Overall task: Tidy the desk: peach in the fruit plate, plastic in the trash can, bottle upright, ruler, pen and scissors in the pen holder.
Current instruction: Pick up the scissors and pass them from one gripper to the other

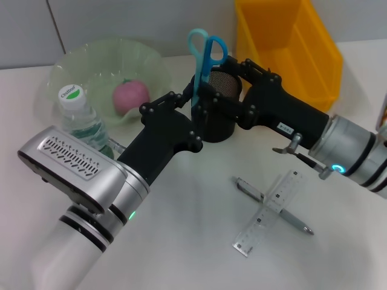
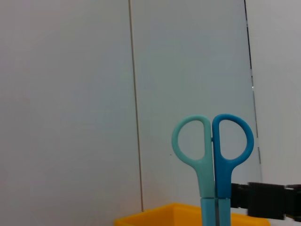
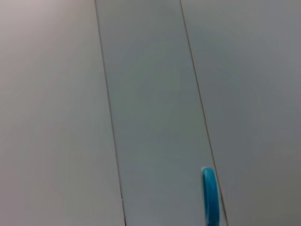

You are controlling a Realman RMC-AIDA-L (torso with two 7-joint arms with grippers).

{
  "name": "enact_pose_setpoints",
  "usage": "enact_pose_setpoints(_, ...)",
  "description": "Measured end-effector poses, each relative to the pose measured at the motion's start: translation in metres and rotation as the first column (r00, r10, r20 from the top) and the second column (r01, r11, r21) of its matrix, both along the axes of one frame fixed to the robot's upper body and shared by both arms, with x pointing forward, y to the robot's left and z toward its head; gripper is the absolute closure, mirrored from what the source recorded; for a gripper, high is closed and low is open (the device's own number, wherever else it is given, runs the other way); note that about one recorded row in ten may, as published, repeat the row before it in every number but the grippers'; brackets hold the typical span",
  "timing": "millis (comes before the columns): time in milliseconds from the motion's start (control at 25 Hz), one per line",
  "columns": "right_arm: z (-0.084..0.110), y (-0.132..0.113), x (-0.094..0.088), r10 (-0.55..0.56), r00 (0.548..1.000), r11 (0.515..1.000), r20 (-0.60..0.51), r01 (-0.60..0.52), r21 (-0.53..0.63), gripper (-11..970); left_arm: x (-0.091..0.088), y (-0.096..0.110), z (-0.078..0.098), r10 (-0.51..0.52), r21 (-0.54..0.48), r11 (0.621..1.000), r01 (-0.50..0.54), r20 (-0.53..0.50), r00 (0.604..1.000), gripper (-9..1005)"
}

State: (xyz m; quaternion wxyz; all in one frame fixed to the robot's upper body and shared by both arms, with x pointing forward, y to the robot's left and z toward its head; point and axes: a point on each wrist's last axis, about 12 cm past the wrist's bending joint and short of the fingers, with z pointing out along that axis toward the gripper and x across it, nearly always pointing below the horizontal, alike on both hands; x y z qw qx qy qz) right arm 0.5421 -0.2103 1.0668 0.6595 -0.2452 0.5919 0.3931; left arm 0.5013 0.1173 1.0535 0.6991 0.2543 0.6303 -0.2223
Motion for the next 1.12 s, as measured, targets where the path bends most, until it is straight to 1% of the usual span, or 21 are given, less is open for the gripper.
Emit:
enact_pose_setpoints(240,0.002,0.009,0.006,0.007,1.0,1.0,-0.002,-0.007,-0.004,151,0.0,0.0,-0.001,0.0,0.004,1.0,0.0,-0.005,1.0,705)
enact_pose_setpoints(720,-0.001,0.016,0.008,0.003,1.0,1.0,-0.013,-0.003,-0.025,284,0.003,0.002,-0.001,0.014,0.002,1.0,-0.014,-0.011,1.0,696)
enact_pose_setpoints(1120,-0.002,0.024,0.01,-0.024,1.0,0.999,-0.015,0.024,-0.027,493,0.002,0.001,-0.001,0.012,0.032,0.999,-0.013,0.012,1.0,688)
